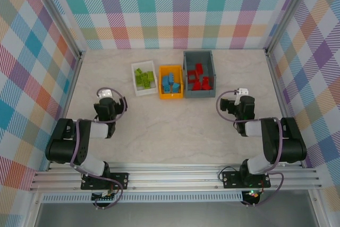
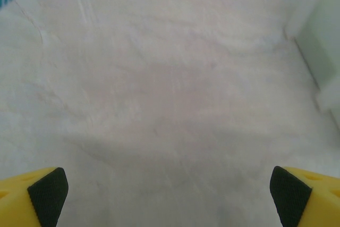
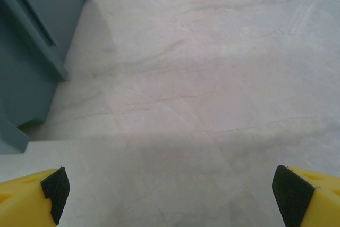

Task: Sort the legos into containers by color

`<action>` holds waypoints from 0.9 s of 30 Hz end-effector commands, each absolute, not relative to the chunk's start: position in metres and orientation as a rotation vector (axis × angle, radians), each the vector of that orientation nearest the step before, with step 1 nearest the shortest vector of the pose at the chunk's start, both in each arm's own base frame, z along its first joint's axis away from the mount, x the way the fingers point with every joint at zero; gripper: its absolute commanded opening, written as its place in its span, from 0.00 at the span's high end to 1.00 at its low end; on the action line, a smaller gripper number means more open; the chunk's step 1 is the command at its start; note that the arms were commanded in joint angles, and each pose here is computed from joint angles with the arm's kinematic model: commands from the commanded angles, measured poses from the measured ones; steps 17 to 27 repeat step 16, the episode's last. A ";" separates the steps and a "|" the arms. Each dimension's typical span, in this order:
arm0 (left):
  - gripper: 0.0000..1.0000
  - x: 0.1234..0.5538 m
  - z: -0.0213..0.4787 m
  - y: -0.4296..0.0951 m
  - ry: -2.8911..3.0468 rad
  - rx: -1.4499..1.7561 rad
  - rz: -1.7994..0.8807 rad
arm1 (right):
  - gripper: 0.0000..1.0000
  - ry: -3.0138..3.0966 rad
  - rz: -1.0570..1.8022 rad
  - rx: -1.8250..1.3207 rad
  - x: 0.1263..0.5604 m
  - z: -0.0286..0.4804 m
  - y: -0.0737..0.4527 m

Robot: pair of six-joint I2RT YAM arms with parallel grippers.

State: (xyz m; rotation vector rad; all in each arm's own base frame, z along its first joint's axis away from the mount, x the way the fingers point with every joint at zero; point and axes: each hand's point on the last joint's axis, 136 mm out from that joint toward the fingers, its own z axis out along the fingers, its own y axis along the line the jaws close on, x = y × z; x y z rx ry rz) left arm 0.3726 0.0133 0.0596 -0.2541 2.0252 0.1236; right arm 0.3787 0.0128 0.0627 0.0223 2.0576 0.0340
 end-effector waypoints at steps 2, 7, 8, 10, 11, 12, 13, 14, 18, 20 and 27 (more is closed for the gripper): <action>0.00 0.393 0.082 0.010 1.955 -0.226 0.117 | 0.00 1.957 0.083 0.000 0.396 0.090 0.017; 0.00 0.393 0.082 0.011 1.945 -0.225 0.112 | 0.00 1.956 0.079 0.010 0.397 0.091 0.015; 0.00 0.392 0.081 0.011 1.951 -0.225 0.112 | 0.00 1.957 0.080 0.008 0.396 0.090 0.015; 0.00 0.392 0.082 0.010 1.950 -0.225 0.112 | 0.00 1.957 0.081 0.008 0.397 0.090 0.015; 0.00 0.392 0.082 0.011 1.947 -0.225 0.113 | 0.00 1.957 0.081 0.008 0.397 0.091 0.015; 0.00 0.393 0.082 0.011 1.948 -0.226 0.112 | 0.00 1.957 0.081 0.008 0.397 0.091 0.015; 0.00 0.393 0.082 0.011 1.948 -0.226 0.112 | 0.00 1.957 0.080 0.009 0.397 0.091 0.015; 0.00 0.393 0.082 0.011 1.948 -0.225 0.114 | 0.00 1.959 0.080 0.009 0.397 0.090 0.015; 0.00 0.393 0.082 0.010 1.948 -0.225 0.112 | 0.00 1.957 0.081 0.008 0.397 0.091 0.015; 0.00 0.393 0.082 0.010 1.948 -0.225 0.112 | 0.00 1.957 0.081 0.008 0.397 0.091 0.015; 0.00 0.393 0.082 0.010 1.948 -0.225 0.112 | 0.00 1.957 0.081 0.008 0.397 0.091 0.015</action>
